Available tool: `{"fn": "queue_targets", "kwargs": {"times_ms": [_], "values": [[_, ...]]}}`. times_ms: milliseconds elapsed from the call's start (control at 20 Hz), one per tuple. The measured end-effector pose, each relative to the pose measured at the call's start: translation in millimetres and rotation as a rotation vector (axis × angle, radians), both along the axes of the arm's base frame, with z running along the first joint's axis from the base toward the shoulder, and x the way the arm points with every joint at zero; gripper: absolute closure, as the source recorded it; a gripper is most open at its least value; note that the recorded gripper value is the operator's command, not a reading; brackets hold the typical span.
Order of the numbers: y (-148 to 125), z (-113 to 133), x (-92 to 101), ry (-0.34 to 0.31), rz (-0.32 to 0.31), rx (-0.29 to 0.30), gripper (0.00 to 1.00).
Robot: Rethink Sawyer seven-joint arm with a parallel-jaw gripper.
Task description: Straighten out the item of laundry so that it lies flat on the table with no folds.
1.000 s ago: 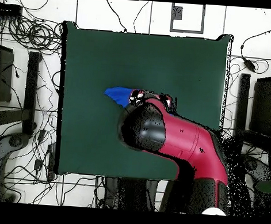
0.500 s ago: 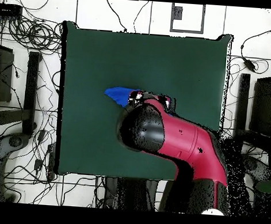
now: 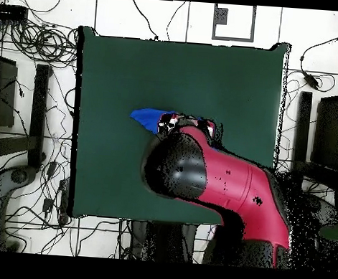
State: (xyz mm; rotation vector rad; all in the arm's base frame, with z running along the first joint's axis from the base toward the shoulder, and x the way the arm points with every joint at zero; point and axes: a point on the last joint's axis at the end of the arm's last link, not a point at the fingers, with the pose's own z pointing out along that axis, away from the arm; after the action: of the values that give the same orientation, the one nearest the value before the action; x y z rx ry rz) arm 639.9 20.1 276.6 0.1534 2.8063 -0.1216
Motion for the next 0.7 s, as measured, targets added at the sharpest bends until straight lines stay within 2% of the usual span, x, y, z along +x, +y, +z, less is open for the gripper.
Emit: {"fn": "queue_targets", "kwargs": {"times_ms": [150,450,700], "values": [[-2.3,-2.3,1.3,-0.015,-0.002,-0.004,0.0],[-9.1,-21.9,10.5,-0.082,-0.003,-0.018,0.0],[-16.4,-56.4,12.1,-0.099,-0.009,-0.014,0.0]]}}
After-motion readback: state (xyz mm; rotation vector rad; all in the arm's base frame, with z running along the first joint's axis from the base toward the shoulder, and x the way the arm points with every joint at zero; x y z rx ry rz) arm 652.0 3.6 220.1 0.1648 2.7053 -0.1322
